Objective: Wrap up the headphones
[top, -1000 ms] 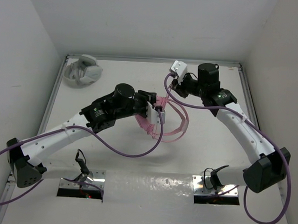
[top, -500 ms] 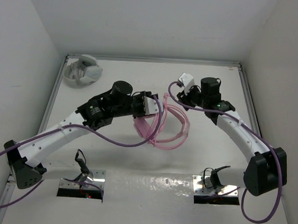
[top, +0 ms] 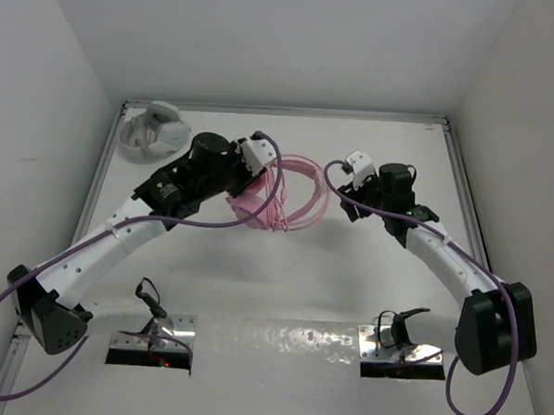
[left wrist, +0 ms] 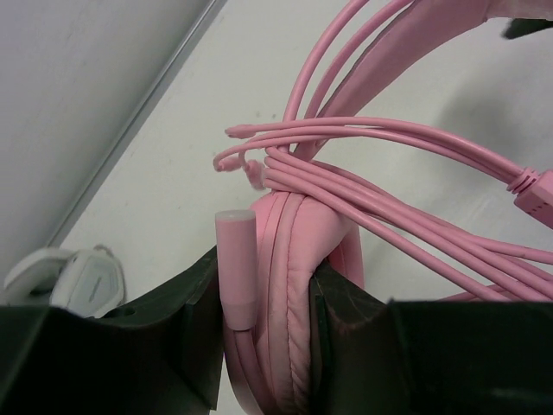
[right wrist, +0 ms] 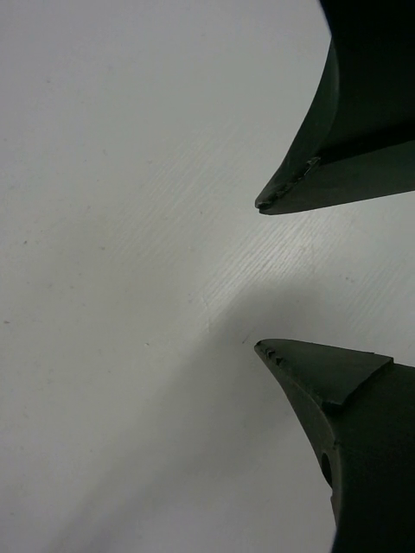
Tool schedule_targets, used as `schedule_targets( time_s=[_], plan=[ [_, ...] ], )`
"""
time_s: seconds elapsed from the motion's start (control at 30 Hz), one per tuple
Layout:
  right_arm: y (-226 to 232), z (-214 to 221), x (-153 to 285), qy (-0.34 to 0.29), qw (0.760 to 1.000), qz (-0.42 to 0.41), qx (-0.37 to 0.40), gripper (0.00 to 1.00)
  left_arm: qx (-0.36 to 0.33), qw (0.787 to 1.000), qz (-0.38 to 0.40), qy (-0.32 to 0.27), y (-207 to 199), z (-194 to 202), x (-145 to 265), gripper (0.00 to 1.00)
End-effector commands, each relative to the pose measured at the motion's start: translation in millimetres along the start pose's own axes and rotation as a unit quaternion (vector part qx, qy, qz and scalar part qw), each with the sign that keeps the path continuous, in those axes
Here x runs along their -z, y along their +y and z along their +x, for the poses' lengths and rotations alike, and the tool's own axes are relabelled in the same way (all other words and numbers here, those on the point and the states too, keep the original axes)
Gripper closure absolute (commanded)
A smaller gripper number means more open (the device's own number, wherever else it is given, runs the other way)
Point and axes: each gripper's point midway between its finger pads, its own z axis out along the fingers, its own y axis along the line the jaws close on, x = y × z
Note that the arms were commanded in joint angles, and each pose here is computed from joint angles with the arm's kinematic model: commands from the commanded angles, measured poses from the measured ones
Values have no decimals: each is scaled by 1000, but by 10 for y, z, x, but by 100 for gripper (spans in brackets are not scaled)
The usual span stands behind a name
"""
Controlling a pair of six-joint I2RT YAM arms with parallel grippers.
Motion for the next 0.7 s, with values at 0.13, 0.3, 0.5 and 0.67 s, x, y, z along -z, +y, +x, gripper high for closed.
schedule_targets(
  time_s=[0.13,0.3,0.5,0.67],
  plan=[
    [-72,-165,101,-49,998,31,-28,40,63,982,-177,13,945,143,169,100],
    [-77,-215,175,-72,996,41,-34,40,102,966,-232,45,1331,508,272,100],
    [-38,-288,209,-94,994,33,-40,39,166,932,-313,82,1831,1029,578,100],
    [0,-331,197,-106,993,22,-39,38,193,898,-381,105,2080,1403,981,100]
  ],
)
